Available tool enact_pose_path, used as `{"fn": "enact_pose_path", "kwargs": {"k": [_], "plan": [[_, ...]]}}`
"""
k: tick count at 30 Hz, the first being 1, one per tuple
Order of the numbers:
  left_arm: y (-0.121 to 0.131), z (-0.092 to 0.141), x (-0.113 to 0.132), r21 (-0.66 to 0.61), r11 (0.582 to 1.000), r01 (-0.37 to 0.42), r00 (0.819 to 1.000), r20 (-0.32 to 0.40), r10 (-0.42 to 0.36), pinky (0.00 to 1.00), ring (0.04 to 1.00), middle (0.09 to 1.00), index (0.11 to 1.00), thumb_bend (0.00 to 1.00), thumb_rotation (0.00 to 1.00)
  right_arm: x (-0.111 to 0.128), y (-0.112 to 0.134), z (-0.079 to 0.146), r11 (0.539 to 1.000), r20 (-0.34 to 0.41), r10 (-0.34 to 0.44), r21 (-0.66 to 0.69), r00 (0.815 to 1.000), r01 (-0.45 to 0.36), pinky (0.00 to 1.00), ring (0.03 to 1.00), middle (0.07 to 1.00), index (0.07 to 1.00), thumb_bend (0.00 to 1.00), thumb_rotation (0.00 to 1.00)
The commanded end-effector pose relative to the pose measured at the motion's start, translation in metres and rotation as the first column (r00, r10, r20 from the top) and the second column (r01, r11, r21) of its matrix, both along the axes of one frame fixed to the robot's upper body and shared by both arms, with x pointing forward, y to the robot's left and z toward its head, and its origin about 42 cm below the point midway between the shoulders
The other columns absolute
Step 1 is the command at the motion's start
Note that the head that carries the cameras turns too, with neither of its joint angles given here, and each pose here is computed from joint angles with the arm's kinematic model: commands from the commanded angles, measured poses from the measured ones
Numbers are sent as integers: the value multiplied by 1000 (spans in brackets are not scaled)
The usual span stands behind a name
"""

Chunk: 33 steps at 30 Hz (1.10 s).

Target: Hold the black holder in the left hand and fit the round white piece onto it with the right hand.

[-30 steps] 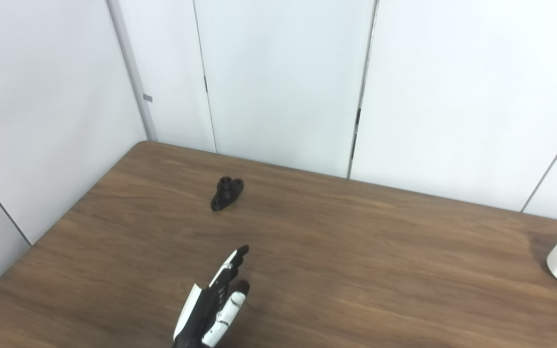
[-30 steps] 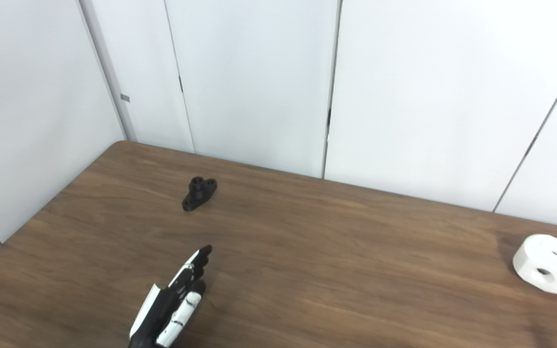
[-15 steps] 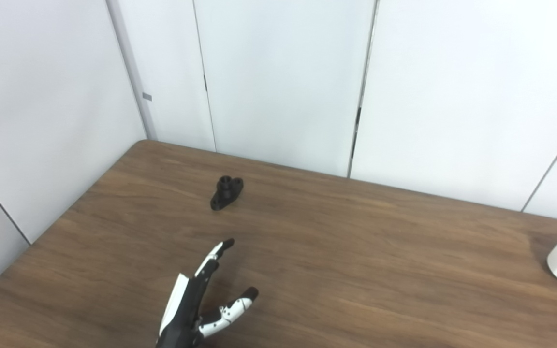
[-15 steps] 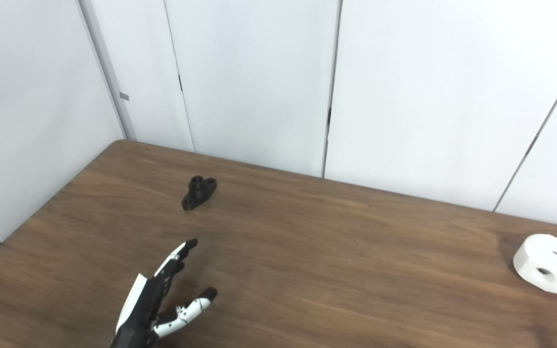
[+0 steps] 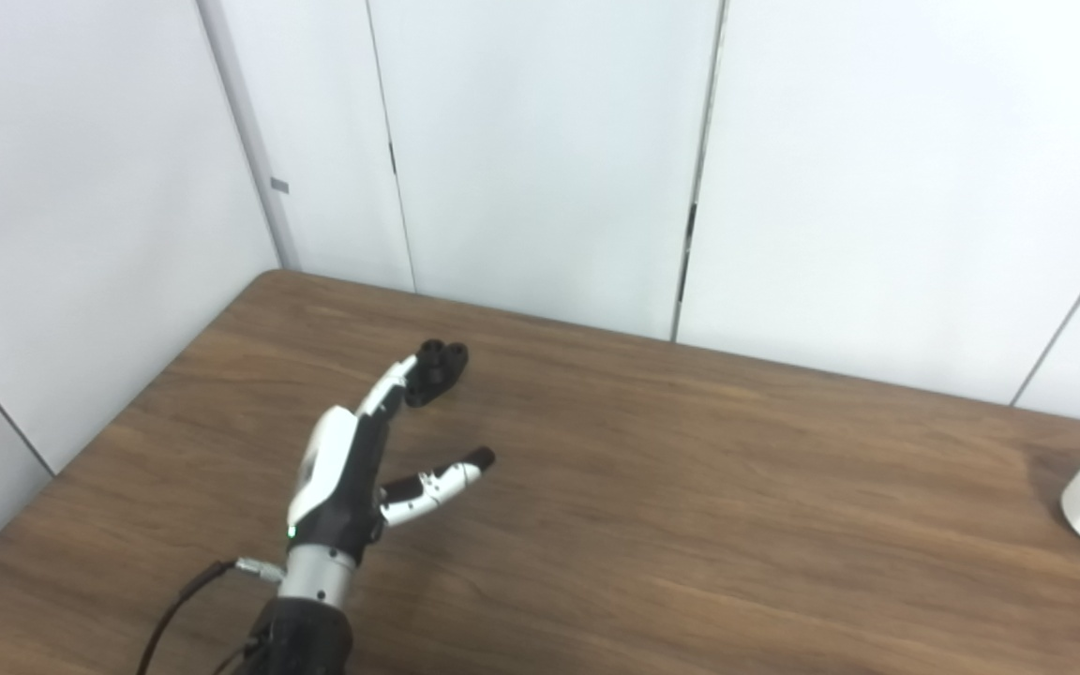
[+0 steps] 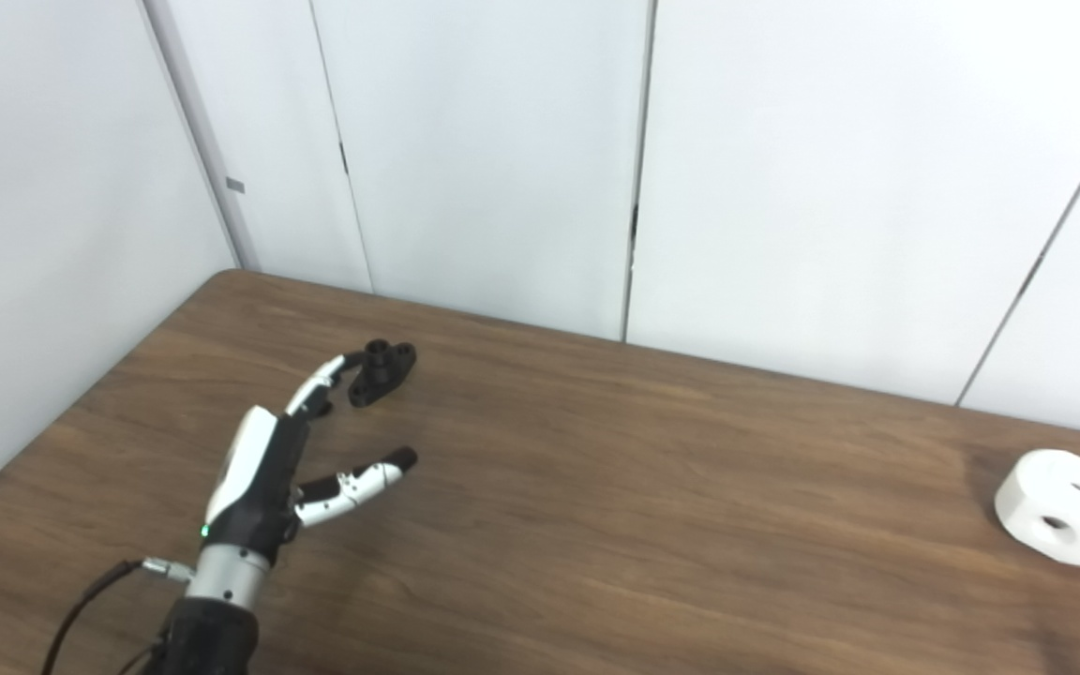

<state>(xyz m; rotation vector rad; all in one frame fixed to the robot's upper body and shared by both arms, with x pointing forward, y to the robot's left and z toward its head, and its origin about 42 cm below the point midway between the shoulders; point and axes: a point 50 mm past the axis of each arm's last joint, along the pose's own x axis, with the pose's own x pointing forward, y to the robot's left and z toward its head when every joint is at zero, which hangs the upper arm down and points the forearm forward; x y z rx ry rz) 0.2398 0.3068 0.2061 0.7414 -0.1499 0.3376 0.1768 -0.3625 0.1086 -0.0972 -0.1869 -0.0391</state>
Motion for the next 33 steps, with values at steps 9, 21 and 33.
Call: {"fn": "enact_pose_path", "kwargs": {"k": [9,21,33], "plan": [[28,26,52,81,994,-73,997,9,73,931,977,947,900,803,346,-9,20,-34,997,-94,16,71,995,-9,1000,1000,999,1000,732,882],[58,23,100,180,973,-146,985,-70,161,945,970,928,873,851,376,-12,24,-35,999,-92,6,46,996,-2,1000,1000,989,1000,697,946],[73,4,129,295,939,-174,959,-164,230,975,957,924,866,854,405,-16,28,-32,998,-84,-5,61,996,10,1000,1000,991,1000,665,954]]}}
